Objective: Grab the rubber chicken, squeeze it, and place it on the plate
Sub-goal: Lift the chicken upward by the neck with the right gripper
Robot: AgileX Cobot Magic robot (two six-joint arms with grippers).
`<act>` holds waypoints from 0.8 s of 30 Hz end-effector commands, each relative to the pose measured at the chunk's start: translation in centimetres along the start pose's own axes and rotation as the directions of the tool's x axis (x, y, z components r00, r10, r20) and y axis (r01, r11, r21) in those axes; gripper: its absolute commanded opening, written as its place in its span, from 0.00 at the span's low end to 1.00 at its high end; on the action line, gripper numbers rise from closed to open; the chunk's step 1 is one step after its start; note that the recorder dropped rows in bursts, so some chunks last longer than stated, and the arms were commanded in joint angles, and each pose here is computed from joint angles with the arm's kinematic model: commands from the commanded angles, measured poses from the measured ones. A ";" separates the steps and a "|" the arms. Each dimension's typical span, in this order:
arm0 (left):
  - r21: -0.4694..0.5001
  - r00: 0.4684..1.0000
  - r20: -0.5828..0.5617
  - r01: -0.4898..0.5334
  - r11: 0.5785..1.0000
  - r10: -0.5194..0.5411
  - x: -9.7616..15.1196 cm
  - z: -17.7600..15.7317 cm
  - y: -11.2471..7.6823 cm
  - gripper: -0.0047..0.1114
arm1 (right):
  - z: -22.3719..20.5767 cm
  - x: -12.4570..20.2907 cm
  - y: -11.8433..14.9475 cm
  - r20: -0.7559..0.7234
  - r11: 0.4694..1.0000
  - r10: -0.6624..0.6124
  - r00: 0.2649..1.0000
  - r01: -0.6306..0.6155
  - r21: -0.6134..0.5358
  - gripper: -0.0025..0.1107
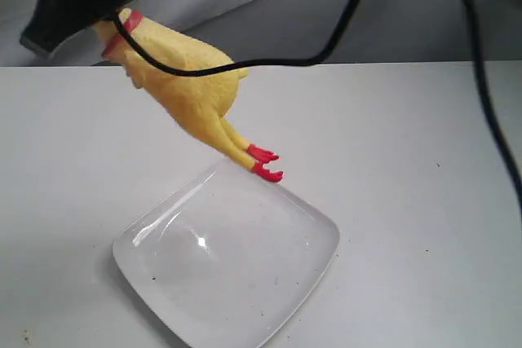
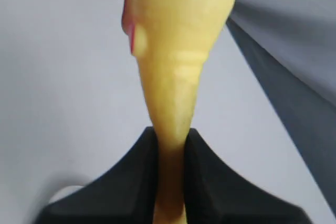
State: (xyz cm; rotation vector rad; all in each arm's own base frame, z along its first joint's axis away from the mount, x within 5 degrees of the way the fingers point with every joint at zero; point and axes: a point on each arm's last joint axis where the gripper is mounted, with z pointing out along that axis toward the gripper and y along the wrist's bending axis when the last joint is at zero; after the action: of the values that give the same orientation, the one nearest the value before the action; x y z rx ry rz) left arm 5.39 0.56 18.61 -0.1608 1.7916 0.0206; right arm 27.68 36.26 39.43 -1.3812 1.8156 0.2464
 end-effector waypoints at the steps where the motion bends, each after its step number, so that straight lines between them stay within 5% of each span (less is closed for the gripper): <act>1: -0.002 1.000 0.012 0.010 1.000 -0.010 0.0 0.0 0.0 0.04 | -6.6 -1.4 0.2 0.096 0.996 0.006 0.995 0.002 -0.084 0.02; 11: -0.002 1.000 0.012 0.010 1.000 -0.010 0.0 0.0 0.0 0.04 | -17.1 1.7 1.1 0.177 0.998 0.014 0.984 -0.004 -0.059 0.02; 24: -0.002 1.000 0.012 0.010 1.000 -0.010 0.0 0.0 0.0 0.04 | -18.0 13.0 5.4 0.465 0.985 0.141 0.874 -0.170 0.021 0.02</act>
State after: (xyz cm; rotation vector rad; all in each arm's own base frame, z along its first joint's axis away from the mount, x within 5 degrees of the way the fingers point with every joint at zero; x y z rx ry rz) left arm 5.39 0.56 18.61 -0.1608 1.7916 0.0206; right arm 13.60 19.34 41.50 -1.1130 1.5612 0.5379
